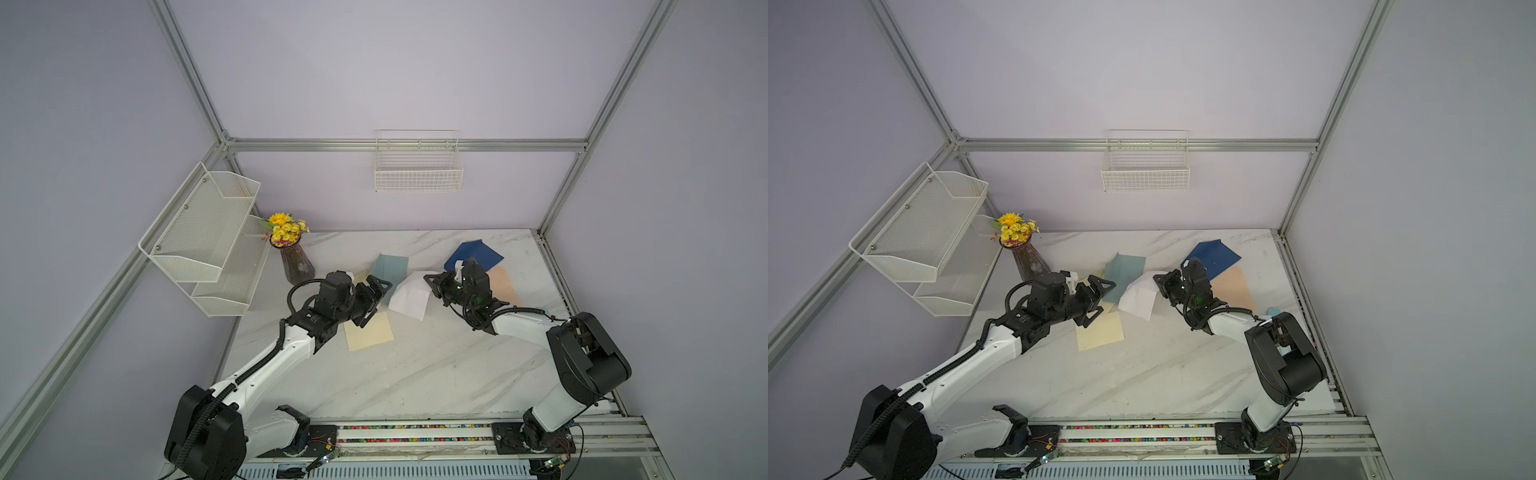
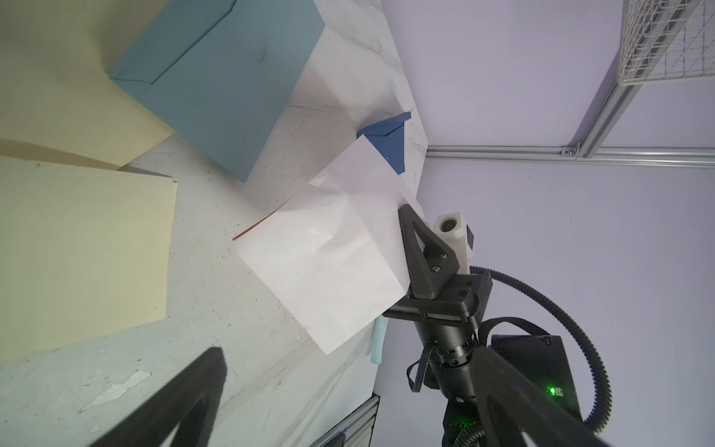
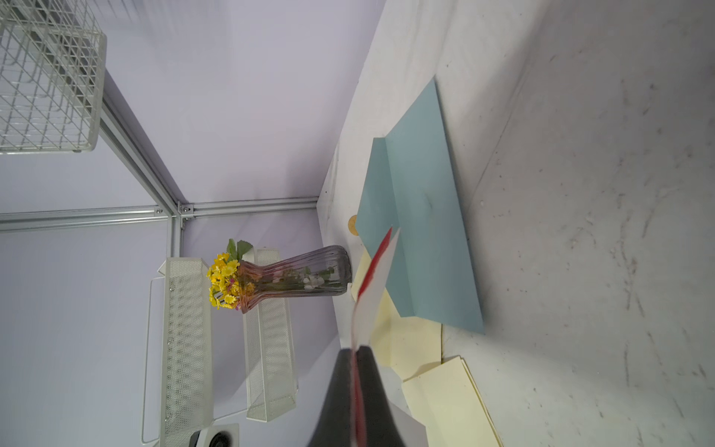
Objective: Fold the letter paper in half and place it into the envelope
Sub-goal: Fold the letter paper at the center of the board.
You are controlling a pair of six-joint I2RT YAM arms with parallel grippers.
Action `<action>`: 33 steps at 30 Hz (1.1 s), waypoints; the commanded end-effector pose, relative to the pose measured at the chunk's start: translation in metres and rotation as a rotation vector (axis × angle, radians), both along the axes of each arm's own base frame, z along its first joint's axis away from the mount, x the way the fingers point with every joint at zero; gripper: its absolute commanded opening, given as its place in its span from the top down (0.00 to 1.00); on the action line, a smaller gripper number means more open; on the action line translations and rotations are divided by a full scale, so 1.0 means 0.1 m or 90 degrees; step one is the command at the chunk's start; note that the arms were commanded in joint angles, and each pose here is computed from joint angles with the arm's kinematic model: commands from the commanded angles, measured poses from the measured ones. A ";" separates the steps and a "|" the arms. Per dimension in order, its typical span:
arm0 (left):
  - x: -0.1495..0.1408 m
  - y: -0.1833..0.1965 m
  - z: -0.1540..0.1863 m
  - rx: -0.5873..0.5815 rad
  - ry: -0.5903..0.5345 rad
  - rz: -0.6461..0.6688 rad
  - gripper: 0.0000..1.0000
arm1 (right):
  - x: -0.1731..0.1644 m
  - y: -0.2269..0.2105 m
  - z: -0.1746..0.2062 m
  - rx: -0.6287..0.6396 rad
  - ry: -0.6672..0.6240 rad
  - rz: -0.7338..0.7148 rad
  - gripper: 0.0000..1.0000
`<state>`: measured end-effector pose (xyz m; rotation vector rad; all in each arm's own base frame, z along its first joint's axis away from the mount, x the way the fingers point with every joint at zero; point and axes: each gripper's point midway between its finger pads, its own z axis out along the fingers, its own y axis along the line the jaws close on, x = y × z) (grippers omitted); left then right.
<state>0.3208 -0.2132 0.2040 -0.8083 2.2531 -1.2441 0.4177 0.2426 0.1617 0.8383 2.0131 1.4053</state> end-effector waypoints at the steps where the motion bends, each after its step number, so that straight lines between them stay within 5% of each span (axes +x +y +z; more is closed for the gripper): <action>1: 0.15 0.02 0.16 -0.017 -0.008 0.075 0.00 | 0.15 -0.05 0.20 0.052 -0.023 -0.058 1.00; 18: 0.51 -0.36 0.13 -0.101 -0.117 0.141 0.00 | 0.18 -0.21 0.40 0.215 -0.011 -0.162 1.00; 33: 0.62 -0.60 -0.14 -0.165 -0.113 0.157 0.00 | 0.21 -0.07 0.33 0.246 -0.001 -0.149 1.00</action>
